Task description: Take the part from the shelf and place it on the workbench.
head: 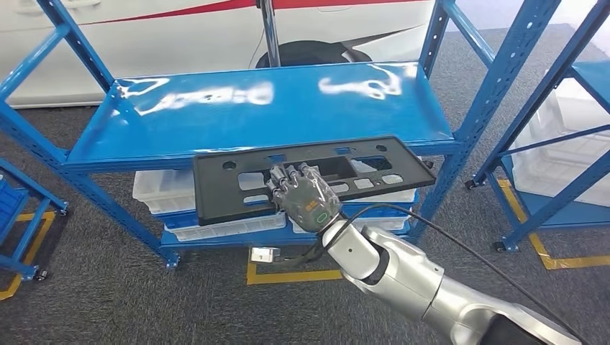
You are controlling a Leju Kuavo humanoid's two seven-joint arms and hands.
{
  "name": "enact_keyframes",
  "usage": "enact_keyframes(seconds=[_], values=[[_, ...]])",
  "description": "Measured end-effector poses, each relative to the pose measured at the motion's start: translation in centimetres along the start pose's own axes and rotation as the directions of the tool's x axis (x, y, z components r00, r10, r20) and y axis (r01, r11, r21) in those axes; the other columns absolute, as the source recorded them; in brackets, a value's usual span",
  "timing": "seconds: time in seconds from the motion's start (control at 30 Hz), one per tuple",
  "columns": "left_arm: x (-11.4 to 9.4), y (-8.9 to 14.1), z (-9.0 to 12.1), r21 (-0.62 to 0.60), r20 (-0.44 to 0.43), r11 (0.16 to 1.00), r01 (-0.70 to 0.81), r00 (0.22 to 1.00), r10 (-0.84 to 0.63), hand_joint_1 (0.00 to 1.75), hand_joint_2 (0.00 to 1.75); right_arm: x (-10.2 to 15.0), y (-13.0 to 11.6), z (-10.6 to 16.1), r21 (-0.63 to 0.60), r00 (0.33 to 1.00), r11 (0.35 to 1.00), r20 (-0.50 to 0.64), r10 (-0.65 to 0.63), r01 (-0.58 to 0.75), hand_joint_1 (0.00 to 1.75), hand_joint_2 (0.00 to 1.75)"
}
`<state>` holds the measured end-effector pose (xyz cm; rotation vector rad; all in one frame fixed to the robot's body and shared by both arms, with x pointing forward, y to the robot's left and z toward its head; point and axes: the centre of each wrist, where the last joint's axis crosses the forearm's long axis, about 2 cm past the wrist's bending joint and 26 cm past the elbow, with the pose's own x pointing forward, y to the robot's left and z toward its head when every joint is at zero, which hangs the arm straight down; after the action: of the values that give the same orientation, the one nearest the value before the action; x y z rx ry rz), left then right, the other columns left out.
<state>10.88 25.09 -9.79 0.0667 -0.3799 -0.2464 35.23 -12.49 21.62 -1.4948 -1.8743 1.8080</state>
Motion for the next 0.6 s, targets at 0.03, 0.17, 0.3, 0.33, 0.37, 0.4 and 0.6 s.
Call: enact_keyframes(seconds=[0.03, 0.17, 0.3, 0.33, 0.37, 0.4, 0.6], values=[[0.03, -0.02, 0.00, 0.000, 0.001, 1.000, 0.001, 1.000, -0.001, 0.00, 1.75, 0.01, 0.01, 0.01, 0.001, 1.000, 1.000, 0.000, 0.001, -0.001, 1.75, 1.75], [0.10, -0.02, -0.01, 0.000, 0.002, 1.000, 0.002, 1.000, -0.002, 0.00, 1.75, -0.02, 0.09, 0.11, 0.005, 1.000, 1.000, 0.001, 0.003, -0.003, 1.75, 1.75], [0.49, 0.22, -0.08, 0.005, 0.010, 1.000, 0.002, 1.000, -0.002, 0.00, 1.75, -0.07, -0.11, 0.04, -0.004, 1.000, 1.000, 0.001, 0.007, -0.007, 1.75, 1.75], [0.56, 0.24, -0.09, 0.005, 0.011, 1.000, 0.002, 1.000, -0.002, 0.00, 1.75, -0.08, -0.16, 0.03, -0.006, 1.000, 1.000, 0.001, 0.008, -0.008, 1.75, 1.75], [0.59, 0.24, -0.10, 0.005, 0.011, 1.000, 0.001, 1.000, -0.001, 0.00, 1.75, -0.09, -0.17, 0.04, -0.007, 1.000, 1.000, 0.002, 0.009, -0.009, 1.75, 1.75], [0.60, 0.24, -0.10, 0.006, 0.011, 1.000, 0.000, 1.000, 0.000, 0.00, 1.75, -0.12, -0.19, 0.03, -0.008, 1.000, 1.000, 0.001, 0.010, -0.010, 1.75, 1.75], [0.60, 0.16, -0.09, 0.005, 0.011, 1.000, -0.001, 1.000, 0.001, 0.00, 1.75, -0.27, -0.02, 0.19, 0.005, 1.000, 1.000, -0.006, -0.017, 0.017, 1.75, 1.75]])
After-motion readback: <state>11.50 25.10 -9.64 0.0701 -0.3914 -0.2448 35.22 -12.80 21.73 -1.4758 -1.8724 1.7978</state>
